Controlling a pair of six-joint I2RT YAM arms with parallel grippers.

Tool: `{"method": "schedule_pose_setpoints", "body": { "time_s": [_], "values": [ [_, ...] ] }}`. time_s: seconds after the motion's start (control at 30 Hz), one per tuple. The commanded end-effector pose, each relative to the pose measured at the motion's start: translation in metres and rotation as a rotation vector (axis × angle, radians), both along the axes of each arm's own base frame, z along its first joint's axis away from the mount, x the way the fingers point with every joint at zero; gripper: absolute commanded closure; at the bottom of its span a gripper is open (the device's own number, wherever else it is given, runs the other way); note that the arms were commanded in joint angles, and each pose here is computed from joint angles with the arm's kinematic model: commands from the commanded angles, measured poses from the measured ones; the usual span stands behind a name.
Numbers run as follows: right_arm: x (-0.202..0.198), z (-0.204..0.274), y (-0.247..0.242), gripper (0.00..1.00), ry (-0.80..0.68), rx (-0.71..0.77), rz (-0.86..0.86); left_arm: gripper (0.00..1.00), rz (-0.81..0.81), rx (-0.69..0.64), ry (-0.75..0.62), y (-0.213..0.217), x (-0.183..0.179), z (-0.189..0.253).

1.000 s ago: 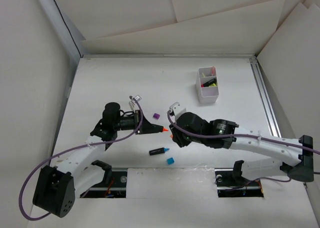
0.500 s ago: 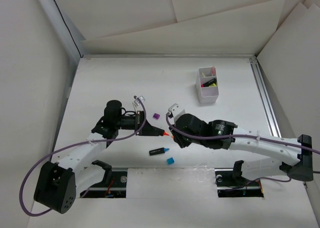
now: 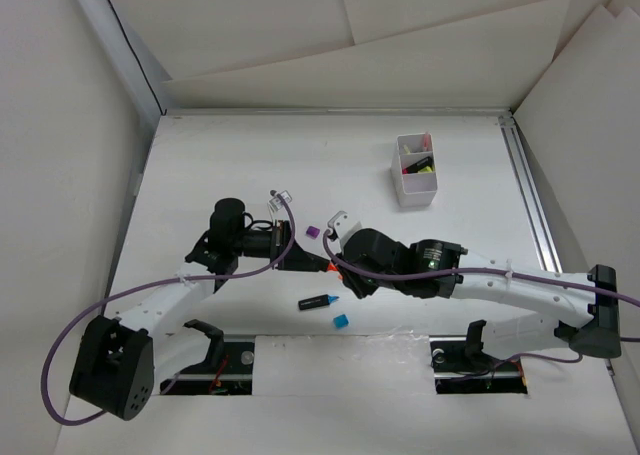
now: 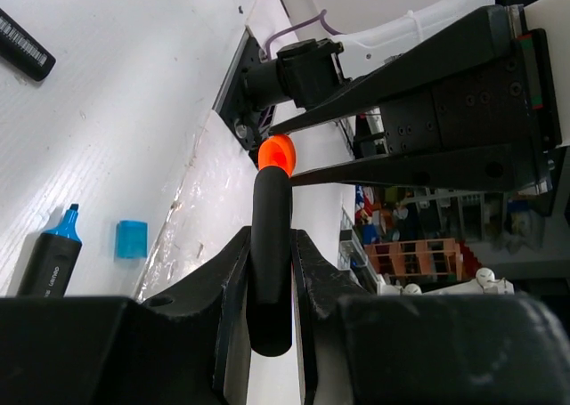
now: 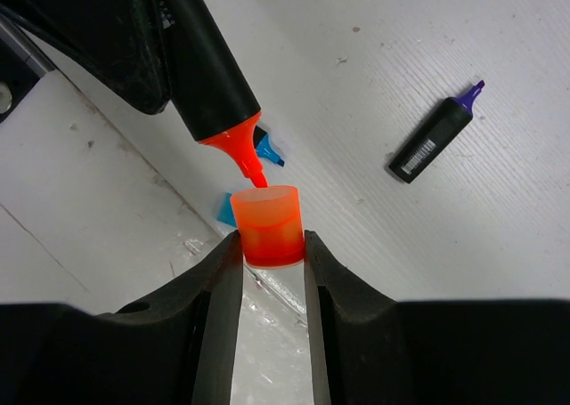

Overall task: Sort the stationery into containers
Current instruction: Close the pen cap on the pen.

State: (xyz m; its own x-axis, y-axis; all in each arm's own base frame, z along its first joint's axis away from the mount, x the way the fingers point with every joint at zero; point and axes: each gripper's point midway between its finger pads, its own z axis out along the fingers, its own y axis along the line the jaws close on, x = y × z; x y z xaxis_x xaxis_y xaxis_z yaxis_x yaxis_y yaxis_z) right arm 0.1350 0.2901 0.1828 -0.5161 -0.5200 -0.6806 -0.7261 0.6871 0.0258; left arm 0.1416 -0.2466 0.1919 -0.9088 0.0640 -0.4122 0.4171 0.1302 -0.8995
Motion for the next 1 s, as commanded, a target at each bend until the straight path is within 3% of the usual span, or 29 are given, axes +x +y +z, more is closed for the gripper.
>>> {"method": "schedule_pose_setpoints", "body": {
  "time_s": [0.0,0.97],
  "values": [
    [0.001,0.022,0.017,0.77,-0.030,0.064,0.038,0.91,-0.043,-0.051,-0.087,-0.003,0.002,0.021],
    [0.004,0.030,0.026,0.77,-0.112,0.028,0.024,0.89,-0.132,-0.057,-0.013,-0.001,-0.008,0.013]
  ]
}}
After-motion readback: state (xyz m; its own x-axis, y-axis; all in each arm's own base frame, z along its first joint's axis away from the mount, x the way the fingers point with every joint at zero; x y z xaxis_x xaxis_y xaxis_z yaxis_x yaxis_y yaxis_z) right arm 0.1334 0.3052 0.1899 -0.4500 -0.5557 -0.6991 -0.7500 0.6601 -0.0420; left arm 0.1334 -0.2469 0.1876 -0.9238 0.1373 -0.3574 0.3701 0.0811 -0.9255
